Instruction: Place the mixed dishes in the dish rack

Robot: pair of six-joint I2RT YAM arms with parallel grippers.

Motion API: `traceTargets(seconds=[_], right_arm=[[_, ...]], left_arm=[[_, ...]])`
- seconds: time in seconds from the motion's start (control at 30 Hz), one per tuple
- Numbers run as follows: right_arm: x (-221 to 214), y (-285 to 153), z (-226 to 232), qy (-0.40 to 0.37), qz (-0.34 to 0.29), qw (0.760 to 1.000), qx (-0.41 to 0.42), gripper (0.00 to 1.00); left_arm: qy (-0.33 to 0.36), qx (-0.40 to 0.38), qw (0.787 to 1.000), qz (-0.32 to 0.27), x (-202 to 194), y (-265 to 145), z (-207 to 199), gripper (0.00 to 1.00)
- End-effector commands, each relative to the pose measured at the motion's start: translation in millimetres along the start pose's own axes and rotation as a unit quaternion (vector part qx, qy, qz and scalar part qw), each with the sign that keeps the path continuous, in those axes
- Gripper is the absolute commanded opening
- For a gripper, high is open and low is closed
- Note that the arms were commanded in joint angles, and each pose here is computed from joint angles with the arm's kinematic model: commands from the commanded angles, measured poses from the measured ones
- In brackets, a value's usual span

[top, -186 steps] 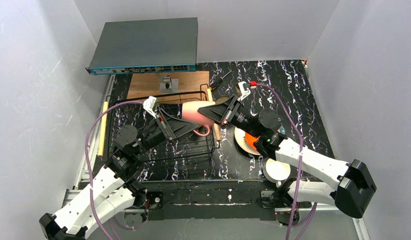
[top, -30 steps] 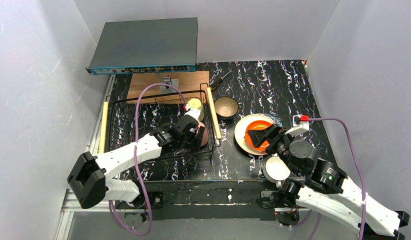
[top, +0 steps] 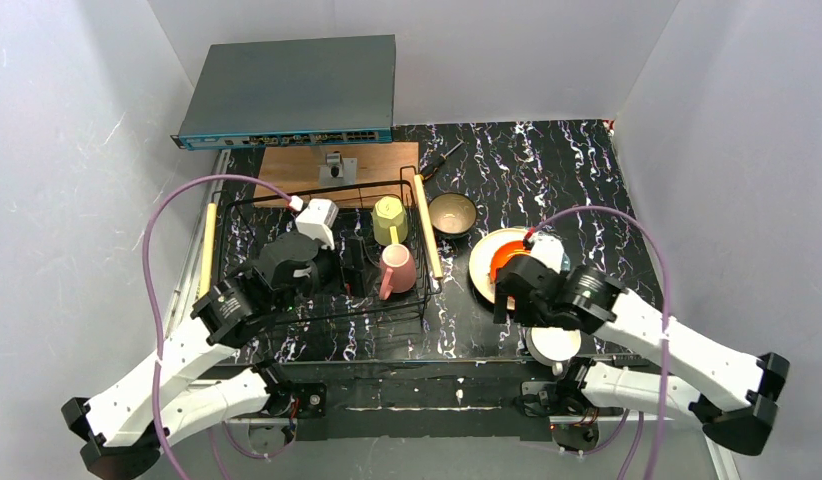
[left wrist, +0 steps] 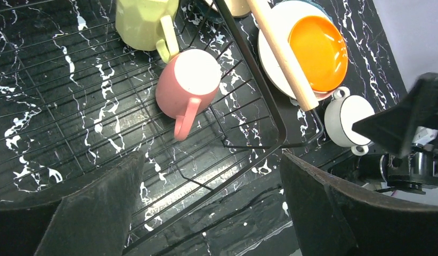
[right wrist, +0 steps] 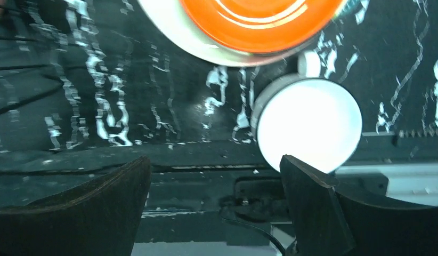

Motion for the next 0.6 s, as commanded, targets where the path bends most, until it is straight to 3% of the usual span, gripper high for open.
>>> traceTargets(seconds=[0.0,0.3,0.57], right_arm=[[-13,13,-15,0.048,0.006,0.995,-0.090,0.98],[-37,50,-35,0.116,0.004,0.988,-0.100,0.94],[-39,75,-35,0.123,-0.010,0.983,-0.135,0.78]], left_arm=[[-0.013,0.022,1.000,-0.017,-1,-24,10,0.98],[-0.024,0.040,0.998,-0.041,-7,-36,19,0.98],[-0.015,0.034,0.999,-0.033,-1,-31,15,0.98]])
Point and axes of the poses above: each gripper's point midway between its finger pads, its own y axis out along the fingers, its own z axis along the line the jaws close on, x = y × z, the point moved 10 cm from there along -y, back along the fingers, and after that the axes turned 15 degrees about y, right-handed, at the moved point
